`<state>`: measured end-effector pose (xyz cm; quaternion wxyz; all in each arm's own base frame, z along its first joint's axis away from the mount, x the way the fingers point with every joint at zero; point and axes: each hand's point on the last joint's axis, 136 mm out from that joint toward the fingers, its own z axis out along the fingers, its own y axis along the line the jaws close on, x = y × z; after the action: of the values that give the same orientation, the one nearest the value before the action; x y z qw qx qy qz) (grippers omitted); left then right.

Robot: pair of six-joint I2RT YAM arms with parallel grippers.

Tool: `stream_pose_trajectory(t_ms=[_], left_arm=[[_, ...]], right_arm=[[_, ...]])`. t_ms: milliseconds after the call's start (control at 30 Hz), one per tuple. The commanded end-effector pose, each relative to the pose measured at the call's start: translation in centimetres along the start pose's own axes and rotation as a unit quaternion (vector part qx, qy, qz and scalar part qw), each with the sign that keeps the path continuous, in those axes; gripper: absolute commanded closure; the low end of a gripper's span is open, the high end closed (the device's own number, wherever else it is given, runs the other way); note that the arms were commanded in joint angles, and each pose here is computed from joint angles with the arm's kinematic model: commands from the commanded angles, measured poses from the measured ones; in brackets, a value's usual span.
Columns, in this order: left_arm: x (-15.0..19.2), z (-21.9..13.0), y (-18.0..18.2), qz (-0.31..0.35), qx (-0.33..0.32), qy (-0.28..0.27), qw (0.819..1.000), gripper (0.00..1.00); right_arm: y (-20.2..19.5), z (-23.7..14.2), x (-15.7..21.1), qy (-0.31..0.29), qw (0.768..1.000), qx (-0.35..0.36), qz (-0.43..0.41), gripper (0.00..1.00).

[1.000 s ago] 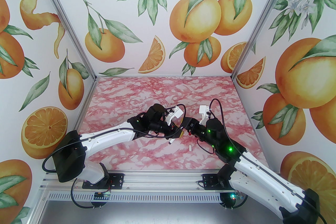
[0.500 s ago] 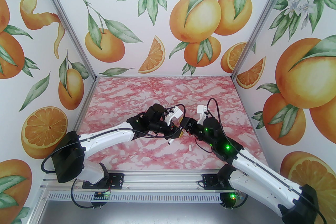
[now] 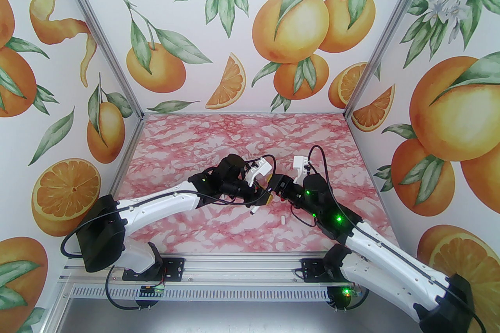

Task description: Open the pen caps

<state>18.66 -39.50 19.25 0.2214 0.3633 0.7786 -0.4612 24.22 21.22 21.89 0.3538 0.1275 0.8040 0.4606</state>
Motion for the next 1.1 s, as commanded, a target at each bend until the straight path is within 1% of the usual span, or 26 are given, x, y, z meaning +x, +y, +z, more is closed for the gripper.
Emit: stream_pose_trajectory(t_ms=[0,100,233,467,600,833,1067], left_arm=[[-0.1,-0.7,0.1,0.024,-0.042,0.004,0.999,0.97],[0.7,-0.5,1.0,0.043,-0.092,0.021,0.995,0.98],[1.6,-0.2,1.5,0.066,-0.136,0.037,0.988,0.99],[2.1,0.2,1.2,0.084,-0.158,0.043,0.983,1.0],[2.3,0.4,0.0,0.084,-0.122,0.045,0.988,1.0],[2.1,-0.1,-2.4,0.062,-0.026,0.044,0.997,1.0],[1.8,-1.2,-3.7,0.04,0.046,0.04,0.997,1.0]], right_arm=[[1.0,-0.7,-1.9,-0.033,0.999,0.009,-0.004,0.89],[-0.1,-1.2,-2.9,-0.052,0.997,0.059,-0.007,0.91],[-0.3,-1.6,-3.9,-0.07,0.994,0.083,-0.011,0.91],[-1.4,-2.2,-5.5,-0.103,0.986,0.127,-0.009,0.92],[-1.8,-2.3,-6.1,-0.113,0.986,0.124,0.001,0.92],[0.5,-1.9,-6.3,-0.102,0.993,0.045,-0.028,0.91],[2.5,-1.7,-6.1,-0.084,0.995,-0.017,-0.05,0.91]])
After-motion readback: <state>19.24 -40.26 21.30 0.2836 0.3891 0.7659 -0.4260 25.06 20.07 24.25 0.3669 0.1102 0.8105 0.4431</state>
